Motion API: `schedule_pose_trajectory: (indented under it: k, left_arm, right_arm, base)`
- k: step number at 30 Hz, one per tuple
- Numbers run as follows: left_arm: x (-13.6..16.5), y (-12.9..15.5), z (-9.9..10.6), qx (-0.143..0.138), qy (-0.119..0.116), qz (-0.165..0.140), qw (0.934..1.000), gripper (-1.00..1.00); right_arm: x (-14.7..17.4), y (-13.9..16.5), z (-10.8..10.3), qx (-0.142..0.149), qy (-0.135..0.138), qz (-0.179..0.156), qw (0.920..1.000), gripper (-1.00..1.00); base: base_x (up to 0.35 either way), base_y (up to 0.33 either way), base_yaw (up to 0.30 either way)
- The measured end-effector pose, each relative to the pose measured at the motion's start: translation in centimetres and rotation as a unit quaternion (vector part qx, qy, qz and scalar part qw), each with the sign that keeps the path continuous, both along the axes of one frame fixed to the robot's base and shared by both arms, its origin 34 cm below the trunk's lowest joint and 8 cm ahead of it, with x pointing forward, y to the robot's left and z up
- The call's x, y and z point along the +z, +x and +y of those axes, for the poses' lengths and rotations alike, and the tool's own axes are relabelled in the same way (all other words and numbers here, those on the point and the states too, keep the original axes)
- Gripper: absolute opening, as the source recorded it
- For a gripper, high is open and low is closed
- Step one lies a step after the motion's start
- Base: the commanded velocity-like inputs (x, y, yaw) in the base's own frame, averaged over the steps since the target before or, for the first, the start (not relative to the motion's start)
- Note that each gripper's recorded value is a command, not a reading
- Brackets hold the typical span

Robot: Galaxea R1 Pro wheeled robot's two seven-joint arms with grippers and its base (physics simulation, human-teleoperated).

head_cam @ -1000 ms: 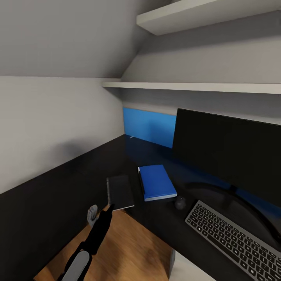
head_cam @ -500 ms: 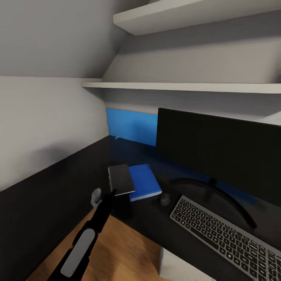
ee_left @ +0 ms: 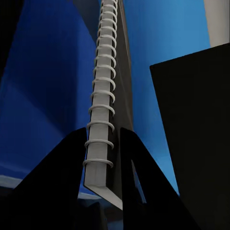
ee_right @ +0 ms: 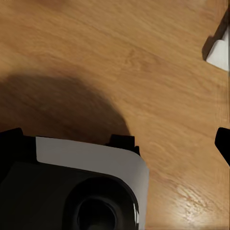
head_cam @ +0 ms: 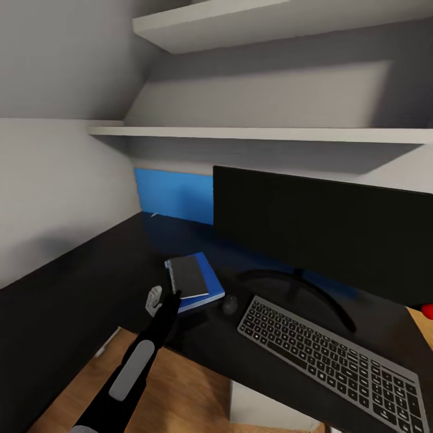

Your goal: In the bedroom, organize the workspace by keeping the computer under the desk, ensuring the monitor is on the desk, placing the keyboard on the desk next to the monitor, placing the mouse on the desk next to the keyboard, moving the folder from the swivel chair onto the desk next to the mouse, stacking the notebook on top of the folder with the pen on top of the notebook, and positioning the swivel chair next to the desk.

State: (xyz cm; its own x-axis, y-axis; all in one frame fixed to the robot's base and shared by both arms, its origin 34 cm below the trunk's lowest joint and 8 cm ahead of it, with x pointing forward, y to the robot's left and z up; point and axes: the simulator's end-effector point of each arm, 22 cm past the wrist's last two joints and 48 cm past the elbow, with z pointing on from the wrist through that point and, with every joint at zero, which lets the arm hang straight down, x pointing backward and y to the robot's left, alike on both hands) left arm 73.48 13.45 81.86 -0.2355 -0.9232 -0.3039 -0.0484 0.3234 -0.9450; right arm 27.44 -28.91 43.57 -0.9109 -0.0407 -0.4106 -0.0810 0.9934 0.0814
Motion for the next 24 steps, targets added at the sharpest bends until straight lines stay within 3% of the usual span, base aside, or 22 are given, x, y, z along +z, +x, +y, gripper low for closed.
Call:
schedule_pose_trajectory:
  k: [11, 24]
  left_arm:
    - [-0.4, 0.4, 0.7, 0.007, 0.007, 0.000, 0.9999, -1.00]
    - [0.0, 0.6, 1.4, 0.028, 0.012, -0.010, 0.9995, -1.00]
  right_arm:
    - [0.0, 0.1, 0.1, 0.001, 0.000, -0.001, 1.0000, 1.00]
    - [0.0, 0.1, 0.1, 0.002, 0.000, -0.002, 1.0000, 1.00]
  base:
    - [0.004, 0.000, -0.040]
    - [0.110, 0.000, -0.003]
